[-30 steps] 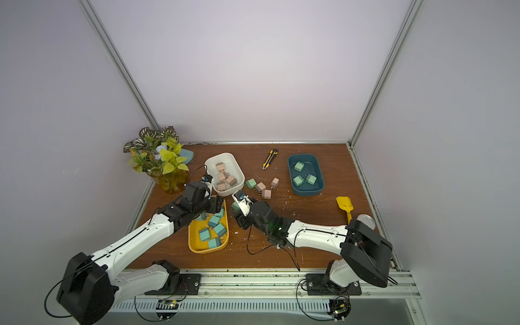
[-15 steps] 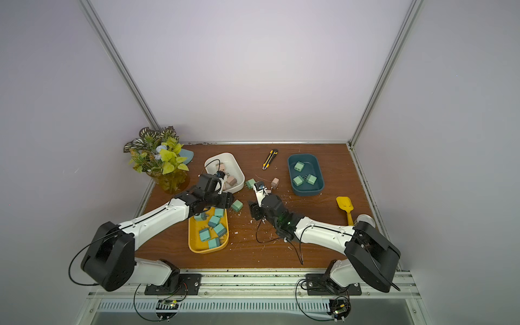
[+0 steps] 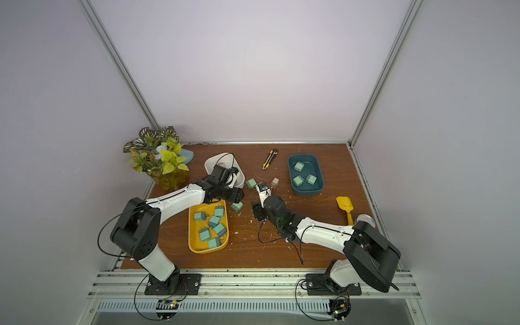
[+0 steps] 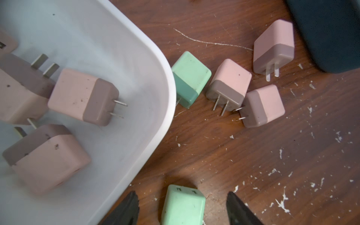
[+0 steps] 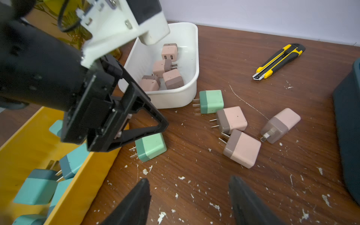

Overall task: Place the plugs by color into the storage box
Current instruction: Pick up the plug from the center of the board.

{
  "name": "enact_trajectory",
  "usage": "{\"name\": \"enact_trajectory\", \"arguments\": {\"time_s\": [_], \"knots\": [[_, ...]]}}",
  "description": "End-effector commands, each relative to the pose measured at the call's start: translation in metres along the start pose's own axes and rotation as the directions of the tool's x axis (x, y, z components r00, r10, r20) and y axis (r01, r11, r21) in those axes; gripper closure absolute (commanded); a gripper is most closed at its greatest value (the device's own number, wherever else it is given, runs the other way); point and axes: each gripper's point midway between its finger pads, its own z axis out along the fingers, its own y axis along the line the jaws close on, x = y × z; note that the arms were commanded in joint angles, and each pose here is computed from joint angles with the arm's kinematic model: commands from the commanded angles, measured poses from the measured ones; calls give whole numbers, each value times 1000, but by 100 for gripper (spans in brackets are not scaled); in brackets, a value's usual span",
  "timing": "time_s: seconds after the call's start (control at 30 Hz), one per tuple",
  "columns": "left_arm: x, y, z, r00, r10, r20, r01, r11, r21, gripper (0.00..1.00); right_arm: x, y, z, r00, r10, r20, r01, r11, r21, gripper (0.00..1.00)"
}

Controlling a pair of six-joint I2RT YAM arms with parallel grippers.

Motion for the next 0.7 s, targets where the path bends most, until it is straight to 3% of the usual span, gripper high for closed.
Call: {"name": "enact_trajectory", "arguments": {"time_s": [0.0,0.67], "knots": [[12,-10,5,997,39,-65,-37,999,37,26,-22,6,-1,999,21,46,-20,999,-28,30],[24,-3,24,987,74,-144,-72,997,16,26,-8,-3,-13,997,65,49,-64,998,-25,30]]}}
